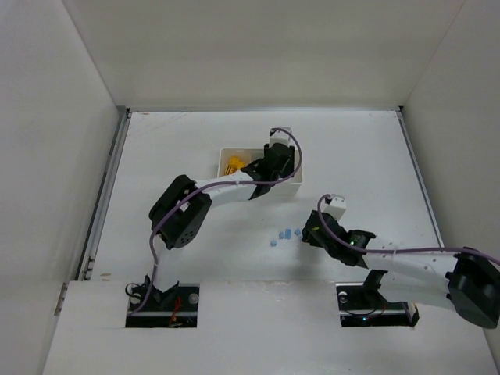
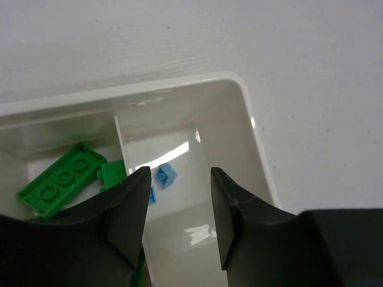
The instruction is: Sort the legos into containers by color
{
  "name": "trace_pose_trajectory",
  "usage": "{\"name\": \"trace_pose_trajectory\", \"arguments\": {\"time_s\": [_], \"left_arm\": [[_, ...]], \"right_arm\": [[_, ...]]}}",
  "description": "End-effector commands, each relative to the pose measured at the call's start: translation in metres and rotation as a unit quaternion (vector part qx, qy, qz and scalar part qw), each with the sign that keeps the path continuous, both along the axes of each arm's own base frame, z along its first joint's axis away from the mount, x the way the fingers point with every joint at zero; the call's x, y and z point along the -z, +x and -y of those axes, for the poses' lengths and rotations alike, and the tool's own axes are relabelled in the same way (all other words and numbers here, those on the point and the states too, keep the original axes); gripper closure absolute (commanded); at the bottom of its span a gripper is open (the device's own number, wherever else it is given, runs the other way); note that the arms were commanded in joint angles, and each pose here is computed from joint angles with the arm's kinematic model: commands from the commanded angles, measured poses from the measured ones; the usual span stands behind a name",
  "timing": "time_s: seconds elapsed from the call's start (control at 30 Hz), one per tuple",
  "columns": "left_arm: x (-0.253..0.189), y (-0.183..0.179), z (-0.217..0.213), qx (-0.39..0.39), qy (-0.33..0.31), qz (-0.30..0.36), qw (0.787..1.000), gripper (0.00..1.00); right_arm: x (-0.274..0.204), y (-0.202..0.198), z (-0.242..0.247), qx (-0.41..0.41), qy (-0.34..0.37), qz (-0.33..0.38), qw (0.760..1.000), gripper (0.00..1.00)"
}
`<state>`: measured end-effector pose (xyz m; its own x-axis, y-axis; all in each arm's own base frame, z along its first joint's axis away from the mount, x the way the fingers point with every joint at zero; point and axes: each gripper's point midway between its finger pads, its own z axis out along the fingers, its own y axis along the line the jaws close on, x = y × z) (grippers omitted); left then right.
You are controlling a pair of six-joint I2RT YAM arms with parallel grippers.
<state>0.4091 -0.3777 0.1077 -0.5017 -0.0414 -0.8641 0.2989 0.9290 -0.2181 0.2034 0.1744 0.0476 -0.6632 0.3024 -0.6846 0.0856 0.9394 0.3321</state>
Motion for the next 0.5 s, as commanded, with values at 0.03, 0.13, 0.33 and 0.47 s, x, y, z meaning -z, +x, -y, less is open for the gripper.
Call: {"name": "trace_pose_trajectory", "arguments": {"time_s": [0.03, 0.13, 0.33, 0.47], "left_arm": [[-0.060, -0.001, -0.001, 0.004, -0.040, 0.048, 0.998, 0.57], [-0.071, -0.023, -0.014, 0.009, -0.050, 0.056, 0.997, 0.57], [-0.052, -0.095, -0.047, 0.033, -0.045, 0.038, 0.998, 0.60], [-0.023, -0.148, -0.067, 0.048, -0.024, 0.011, 0.999, 0.60]], "right_arm": [[-0.002, 0.004, -0.004, 0.002, -0.016, -0.001, 1.000, 0.57], [-0.001, 0.008, -0.009, -0.001, -0.026, -0.003, 1.000, 0.57], [0.005, 0.015, -0.014, -0.006, -0.055, -0.014, 0.998, 0.57], [0.008, 0.019, -0.013, -0.005, -0.068, -0.019, 0.998, 0.60]]}}
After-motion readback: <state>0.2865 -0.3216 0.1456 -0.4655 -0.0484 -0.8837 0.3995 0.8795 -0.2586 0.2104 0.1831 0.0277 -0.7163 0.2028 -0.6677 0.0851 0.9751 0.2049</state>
